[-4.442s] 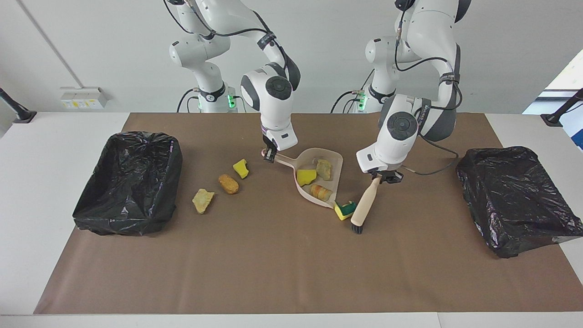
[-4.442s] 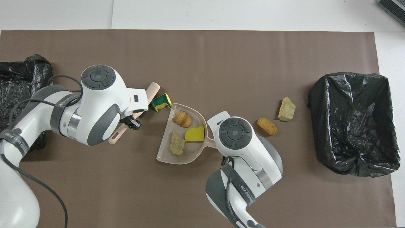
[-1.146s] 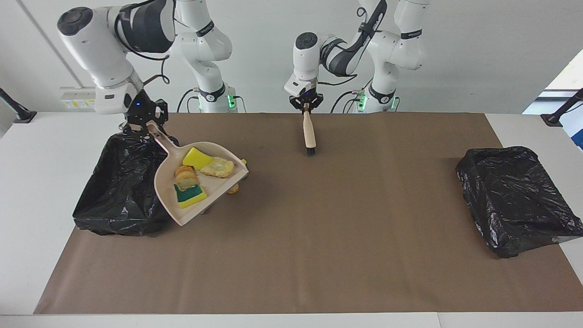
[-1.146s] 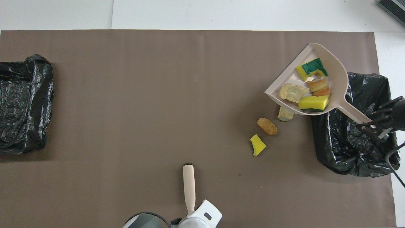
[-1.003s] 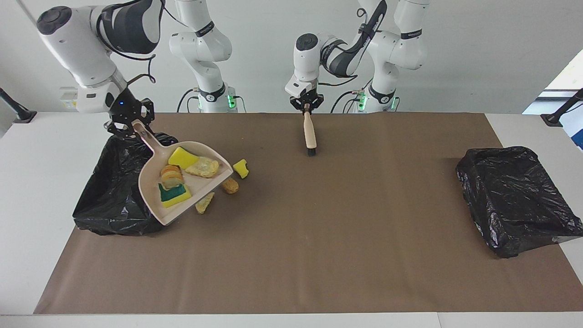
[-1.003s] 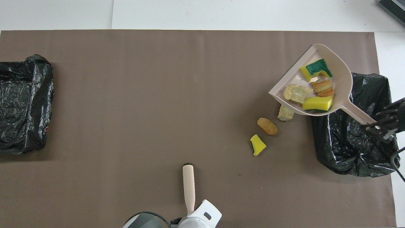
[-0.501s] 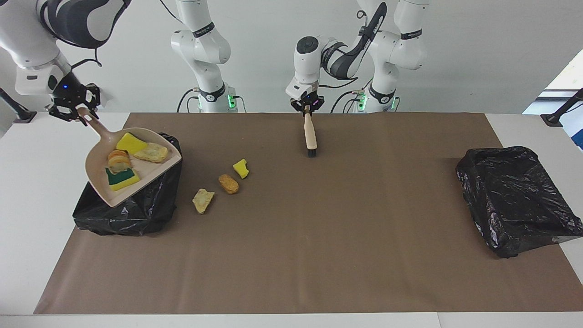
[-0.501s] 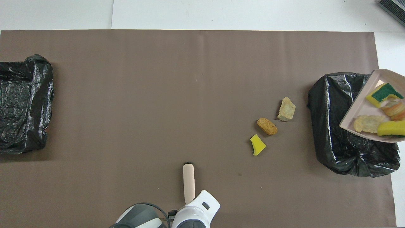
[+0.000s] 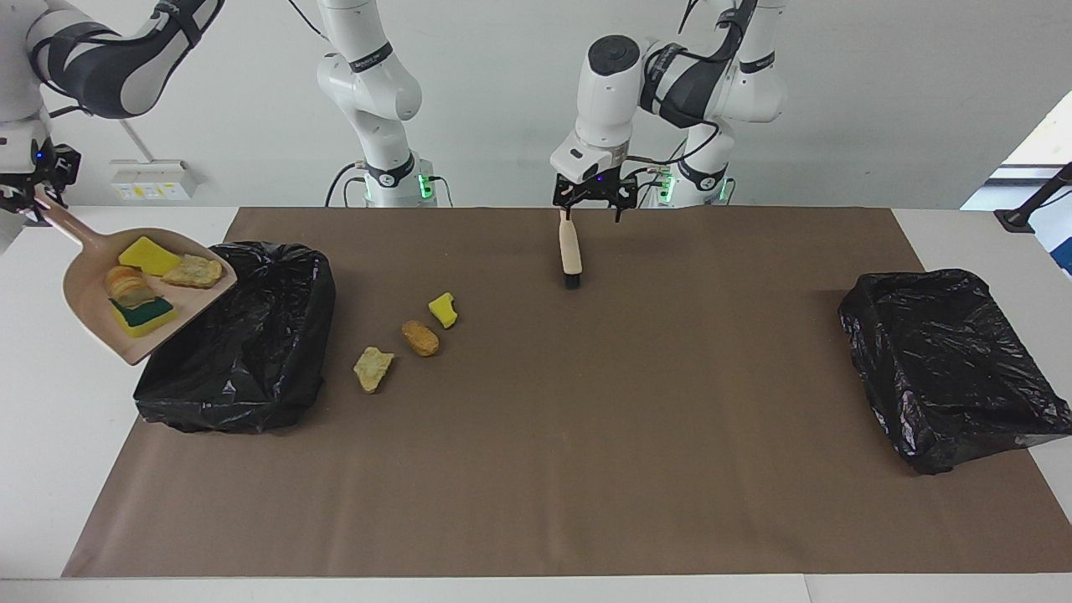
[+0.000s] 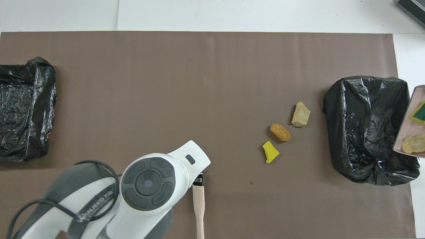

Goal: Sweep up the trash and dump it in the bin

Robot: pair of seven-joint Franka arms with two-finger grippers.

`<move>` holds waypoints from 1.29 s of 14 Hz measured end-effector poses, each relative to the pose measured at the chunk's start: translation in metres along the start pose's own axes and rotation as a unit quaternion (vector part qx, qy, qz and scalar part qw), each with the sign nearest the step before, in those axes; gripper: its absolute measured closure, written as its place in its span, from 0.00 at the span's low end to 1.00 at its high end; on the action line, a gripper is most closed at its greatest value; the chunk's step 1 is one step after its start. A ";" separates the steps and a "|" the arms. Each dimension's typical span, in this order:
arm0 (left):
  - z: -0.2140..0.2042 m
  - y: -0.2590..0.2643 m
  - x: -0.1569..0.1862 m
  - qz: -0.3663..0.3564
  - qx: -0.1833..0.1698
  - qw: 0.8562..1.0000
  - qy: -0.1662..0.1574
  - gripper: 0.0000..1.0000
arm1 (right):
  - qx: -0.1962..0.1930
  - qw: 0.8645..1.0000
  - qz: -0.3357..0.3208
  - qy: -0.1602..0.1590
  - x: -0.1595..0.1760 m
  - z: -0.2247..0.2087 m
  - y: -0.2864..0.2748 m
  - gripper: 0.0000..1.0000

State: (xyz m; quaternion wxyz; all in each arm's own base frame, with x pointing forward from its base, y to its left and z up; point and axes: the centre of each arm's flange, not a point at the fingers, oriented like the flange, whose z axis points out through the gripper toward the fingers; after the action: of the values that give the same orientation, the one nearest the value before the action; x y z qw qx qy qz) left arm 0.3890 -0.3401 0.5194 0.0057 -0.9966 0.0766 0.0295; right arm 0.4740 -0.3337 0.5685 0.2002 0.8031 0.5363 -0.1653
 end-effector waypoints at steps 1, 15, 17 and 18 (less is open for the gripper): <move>-0.024 -0.012 0.012 0.003 0.003 1.000 0.001 0.00 | -0.005 1.000 -0.015 -0.019 0.004 0.000 0.001 0.67; -0.136 -0.185 0.078 0.001 -0.007 1.000 0.010 0.00 | -0.074 0.978 -0.137 -0.141 0.057 -0.030 0.020 0.67; -0.148 -0.228 0.081 0.003 -0.012 1.000 0.015 0.00 | -0.086 0.975 -0.141 -0.146 0.060 -0.042 0.022 0.67; -0.154 -0.241 0.080 0.002 -0.014 1.000 0.018 0.00 | -0.093 0.973 -0.147 -0.152 0.065 -0.049 0.023 0.67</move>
State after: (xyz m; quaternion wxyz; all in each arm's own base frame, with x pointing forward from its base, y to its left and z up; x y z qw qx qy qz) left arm 0.5137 -0.1163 0.6701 -0.0093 -0.9968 0.0781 0.0124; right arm 0.5218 -0.2649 0.5829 0.3266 0.6586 0.6249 -0.2628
